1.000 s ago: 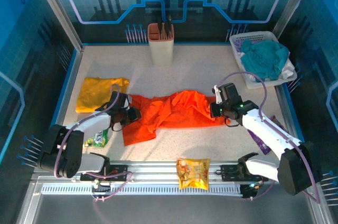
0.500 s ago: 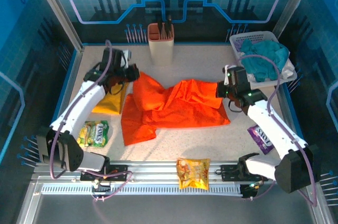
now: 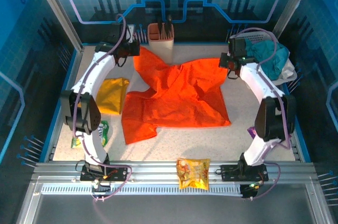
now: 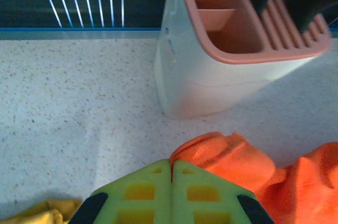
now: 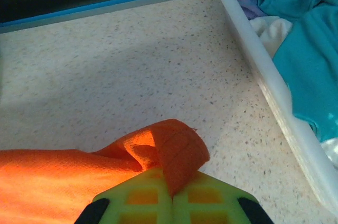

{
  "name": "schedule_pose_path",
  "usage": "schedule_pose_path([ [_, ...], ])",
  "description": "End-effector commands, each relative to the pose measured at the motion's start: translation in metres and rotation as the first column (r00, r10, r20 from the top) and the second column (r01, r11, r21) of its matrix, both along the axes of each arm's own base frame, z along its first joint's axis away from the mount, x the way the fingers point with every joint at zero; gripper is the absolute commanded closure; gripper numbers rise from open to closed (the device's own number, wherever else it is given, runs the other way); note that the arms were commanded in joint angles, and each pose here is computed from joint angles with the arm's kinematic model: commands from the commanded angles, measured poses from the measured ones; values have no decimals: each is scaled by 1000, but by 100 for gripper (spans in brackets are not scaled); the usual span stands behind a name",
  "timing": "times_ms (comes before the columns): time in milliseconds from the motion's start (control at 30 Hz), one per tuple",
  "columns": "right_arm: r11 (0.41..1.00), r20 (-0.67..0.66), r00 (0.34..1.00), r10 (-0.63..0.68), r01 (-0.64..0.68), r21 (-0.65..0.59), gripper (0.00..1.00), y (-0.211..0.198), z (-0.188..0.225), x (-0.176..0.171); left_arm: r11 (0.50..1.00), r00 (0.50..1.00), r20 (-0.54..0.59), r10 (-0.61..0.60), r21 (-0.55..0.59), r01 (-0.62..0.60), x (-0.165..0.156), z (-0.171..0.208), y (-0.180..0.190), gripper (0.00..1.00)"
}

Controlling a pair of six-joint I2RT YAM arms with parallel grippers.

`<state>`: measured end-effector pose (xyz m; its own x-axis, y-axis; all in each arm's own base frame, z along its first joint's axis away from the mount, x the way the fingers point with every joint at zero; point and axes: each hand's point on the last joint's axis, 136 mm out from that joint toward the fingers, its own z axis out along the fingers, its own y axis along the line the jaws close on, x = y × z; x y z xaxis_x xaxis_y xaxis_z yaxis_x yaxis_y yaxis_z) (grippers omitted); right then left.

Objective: Fold and stack the t-shirts

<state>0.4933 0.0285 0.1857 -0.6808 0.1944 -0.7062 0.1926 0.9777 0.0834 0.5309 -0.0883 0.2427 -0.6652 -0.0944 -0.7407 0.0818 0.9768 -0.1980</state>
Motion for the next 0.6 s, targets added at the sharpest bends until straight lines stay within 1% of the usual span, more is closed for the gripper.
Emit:
schedule_pose_path([
  [0,998,-7,998,-64,64,-3,100,-15,-2,18,995,992,121,23,98,-35,29,28,17,100],
  [133,992,-1,992,-124,124,-29,100,-27,-8,34,982,988,132,80,159,-101,47,21,30,97],
  [167,992,-5,992,-126,126,-27,99,-28,-10,36,978,988,123,93,176,-114,51,17,33,93],
  [233,993,-20,993,-114,113,-25,77,-28,-14,40,975,990,96,100,191,-117,56,9,34,79],
  [267,994,-37,993,-108,107,-28,65,-28,-17,40,975,992,69,101,193,-113,57,3,34,66],
  [300,995,-51,994,-101,100,-29,54,-27,-18,39,975,993,42,107,192,-113,57,-2,34,49],
  [333,996,-61,994,-92,91,-26,39,-26,-18,37,975,993,20,116,190,-117,55,-7,34,41],
  [367,996,-68,994,-83,82,-21,28,-24,-18,34,974,992,-3,124,189,-121,53,-12,35,38],
  [400,997,-66,995,-72,71,-10,25,-21,-17,30,975,991,-23,132,185,-126,49,-15,35,36],
  [433,998,-61,996,-61,61,-2,17,-18,-16,26,974,990,-38,139,183,-130,46,-19,36,35],
  [467,999,-53,997,-53,53,7,9,-16,-14,21,972,986,-57,156,186,-143,41,-22,38,31],
  [500,999,-46,998,-40,41,18,5,-12,-11,15,969,980,-83,178,188,-160,34,-25,41,31],
  [567,1000,-39,999,-14,15,27,1,-3,-5,1,964,966,-136,220,180,-194,16,-30,46,31],
])
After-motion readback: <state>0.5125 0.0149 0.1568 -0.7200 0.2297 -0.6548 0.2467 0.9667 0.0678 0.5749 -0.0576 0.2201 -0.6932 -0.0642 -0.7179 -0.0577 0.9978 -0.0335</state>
